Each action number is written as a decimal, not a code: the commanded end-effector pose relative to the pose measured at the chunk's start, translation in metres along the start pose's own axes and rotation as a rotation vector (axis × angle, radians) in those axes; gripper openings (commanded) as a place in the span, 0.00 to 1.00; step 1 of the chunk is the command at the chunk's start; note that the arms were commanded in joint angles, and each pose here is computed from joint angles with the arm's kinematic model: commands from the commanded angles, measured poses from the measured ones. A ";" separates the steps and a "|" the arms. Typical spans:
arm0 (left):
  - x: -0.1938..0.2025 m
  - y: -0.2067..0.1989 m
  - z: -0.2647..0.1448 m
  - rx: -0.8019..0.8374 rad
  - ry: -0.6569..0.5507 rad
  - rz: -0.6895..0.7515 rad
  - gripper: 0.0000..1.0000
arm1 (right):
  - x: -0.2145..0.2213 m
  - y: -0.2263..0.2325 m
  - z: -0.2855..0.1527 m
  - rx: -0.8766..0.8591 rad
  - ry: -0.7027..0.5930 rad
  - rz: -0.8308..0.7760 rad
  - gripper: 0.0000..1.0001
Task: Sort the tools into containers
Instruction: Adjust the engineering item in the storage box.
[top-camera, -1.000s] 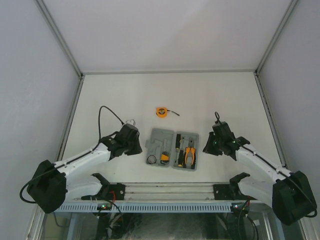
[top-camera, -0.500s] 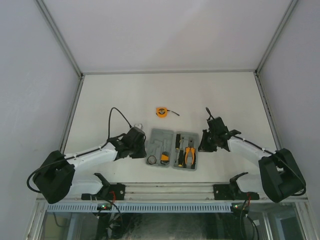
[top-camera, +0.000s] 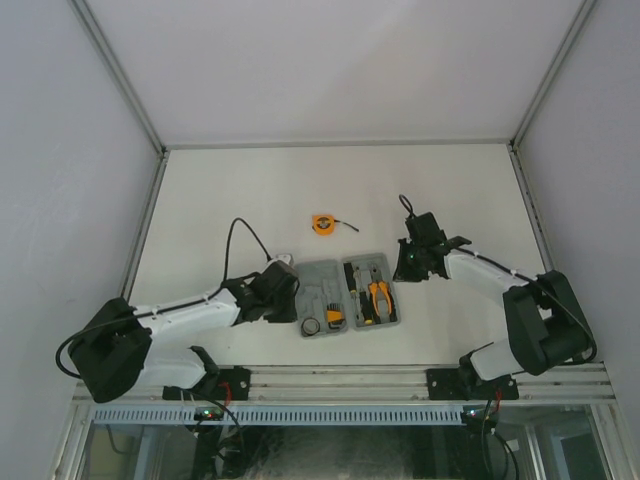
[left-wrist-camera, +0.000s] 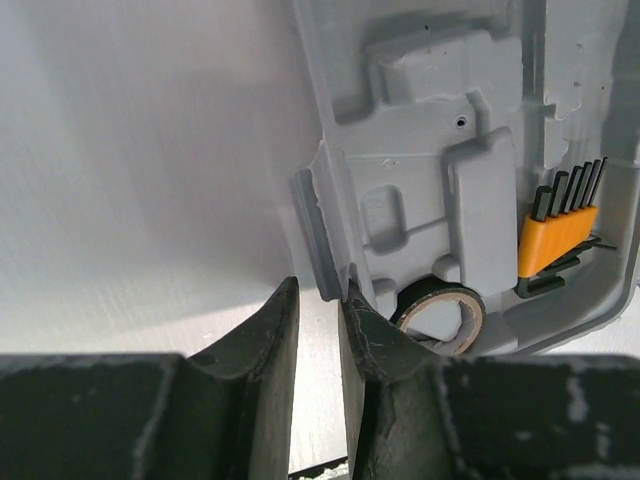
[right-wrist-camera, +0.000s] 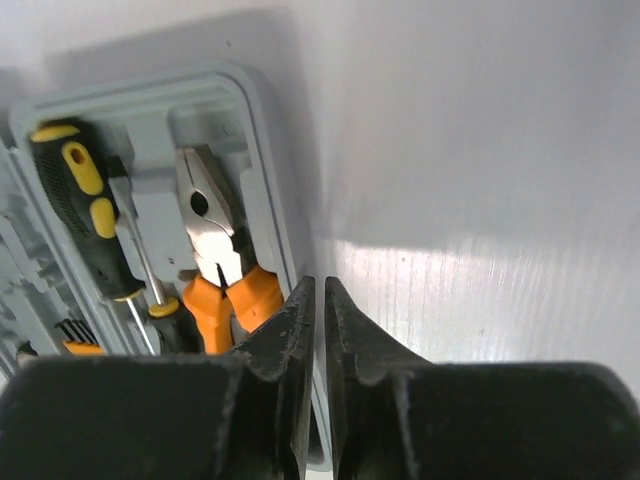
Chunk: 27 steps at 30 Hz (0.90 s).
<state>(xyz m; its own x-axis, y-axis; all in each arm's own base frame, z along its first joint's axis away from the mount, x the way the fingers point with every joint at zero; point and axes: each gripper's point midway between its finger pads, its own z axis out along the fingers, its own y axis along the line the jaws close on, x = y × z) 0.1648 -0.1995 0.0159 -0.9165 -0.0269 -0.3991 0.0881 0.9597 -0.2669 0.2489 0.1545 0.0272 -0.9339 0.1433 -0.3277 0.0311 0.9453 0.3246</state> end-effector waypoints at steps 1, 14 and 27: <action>-0.007 0.006 -0.005 -0.031 -0.053 -0.048 0.26 | -0.039 0.000 -0.018 0.048 -0.125 -0.043 0.09; -0.068 0.024 -0.072 -0.030 -0.289 -0.076 0.39 | -0.098 0.009 -0.080 0.073 -0.352 -0.125 0.50; -0.122 0.026 -0.134 0.052 -0.482 -0.066 0.43 | -0.152 0.055 -0.103 0.008 -0.435 -0.228 0.70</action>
<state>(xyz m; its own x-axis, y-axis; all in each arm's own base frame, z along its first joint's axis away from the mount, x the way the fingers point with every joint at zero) 0.2171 -0.1424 0.1555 -0.6673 -0.2111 -0.7142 0.0550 0.9424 -0.3299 0.3367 0.1390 0.1651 -0.7177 0.0785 -0.6919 -0.0954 0.9732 0.2093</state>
